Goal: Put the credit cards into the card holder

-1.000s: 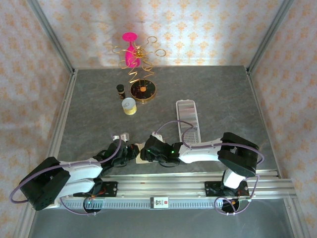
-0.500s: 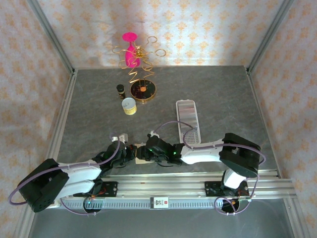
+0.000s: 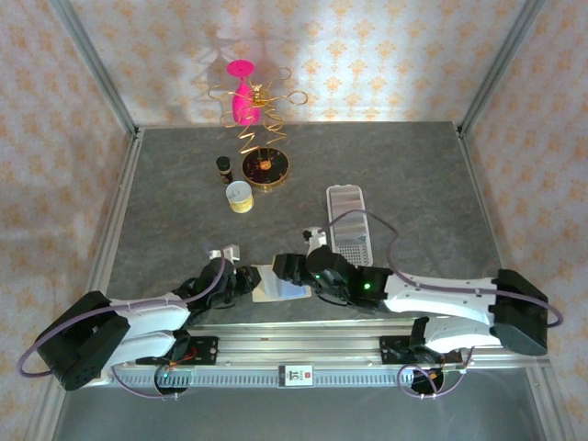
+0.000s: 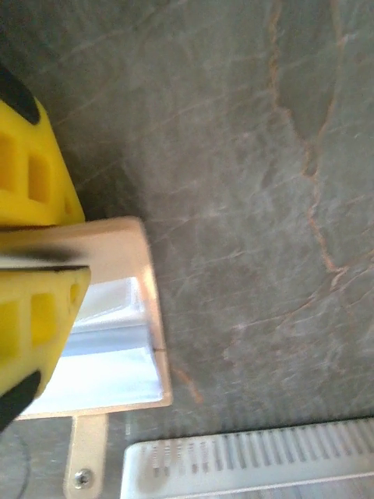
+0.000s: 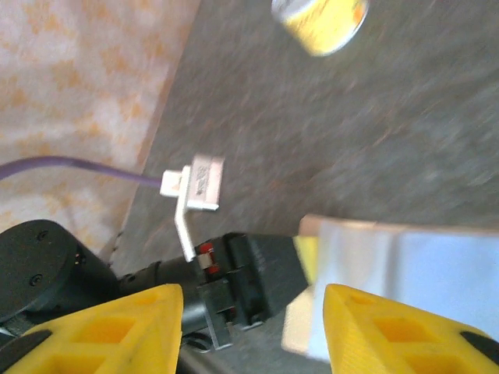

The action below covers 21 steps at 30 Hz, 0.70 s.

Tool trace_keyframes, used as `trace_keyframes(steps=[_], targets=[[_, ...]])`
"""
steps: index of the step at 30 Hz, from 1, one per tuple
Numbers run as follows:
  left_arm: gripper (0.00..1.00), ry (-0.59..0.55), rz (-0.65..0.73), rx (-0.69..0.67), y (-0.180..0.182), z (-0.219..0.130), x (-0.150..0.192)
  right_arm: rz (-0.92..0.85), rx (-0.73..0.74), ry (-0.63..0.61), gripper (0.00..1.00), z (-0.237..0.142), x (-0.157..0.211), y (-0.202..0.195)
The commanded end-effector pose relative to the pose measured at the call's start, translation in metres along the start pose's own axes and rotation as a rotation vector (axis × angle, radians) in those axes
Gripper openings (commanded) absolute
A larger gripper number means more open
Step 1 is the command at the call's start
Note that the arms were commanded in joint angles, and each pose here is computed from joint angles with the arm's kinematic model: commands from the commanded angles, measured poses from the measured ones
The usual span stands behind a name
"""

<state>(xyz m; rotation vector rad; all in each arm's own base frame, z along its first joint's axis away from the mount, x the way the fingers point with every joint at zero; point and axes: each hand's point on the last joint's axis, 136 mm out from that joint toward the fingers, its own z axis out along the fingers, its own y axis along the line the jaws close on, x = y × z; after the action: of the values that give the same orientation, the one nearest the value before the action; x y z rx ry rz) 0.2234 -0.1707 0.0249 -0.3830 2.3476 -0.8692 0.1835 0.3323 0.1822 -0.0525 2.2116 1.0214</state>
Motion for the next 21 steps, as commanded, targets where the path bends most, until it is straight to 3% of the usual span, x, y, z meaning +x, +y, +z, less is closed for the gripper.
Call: trace_keyframes(steps=[1, 3, 6, 10, 13, 16, 21], targets=[[0.31, -0.045, 0.06, -0.113, 0.014, -0.002, -0.017, -0.187, 0.174, -0.191, 0.6, -0.025, -0.041, -0.027], [0.37, -0.077, 0.076, -0.155, 0.016, -0.007, -0.026, -0.275, 0.24, -0.257, 0.68, -0.036, -0.054, -0.037], [0.48, -0.138, 0.068, -0.19, 0.02, -0.017, -0.039, -0.553, 0.239, -0.205, 0.82, -0.037, -0.051, -0.032], [0.49, -0.223, 0.059, -0.29, 0.032, -0.037, -0.06, -0.886, 0.36, -0.201, 0.85, -0.044, -0.065, -0.041], [0.48, -0.269, 0.084, -0.29, 0.022, -0.051, -0.076, -1.115, 0.353, -0.13, 0.86, -0.045, -0.069, -0.051], [0.42, -0.207, 0.11, -0.129, -0.012, -0.048, -0.07, -1.307, 0.249, 0.003, 0.81, -0.046, -0.064, -0.063], [0.33, 0.017, 0.091, 0.202, -0.066, -0.037, -0.027, -1.551, 0.152, 0.148, 0.76, -0.056, -0.056, -0.096]])
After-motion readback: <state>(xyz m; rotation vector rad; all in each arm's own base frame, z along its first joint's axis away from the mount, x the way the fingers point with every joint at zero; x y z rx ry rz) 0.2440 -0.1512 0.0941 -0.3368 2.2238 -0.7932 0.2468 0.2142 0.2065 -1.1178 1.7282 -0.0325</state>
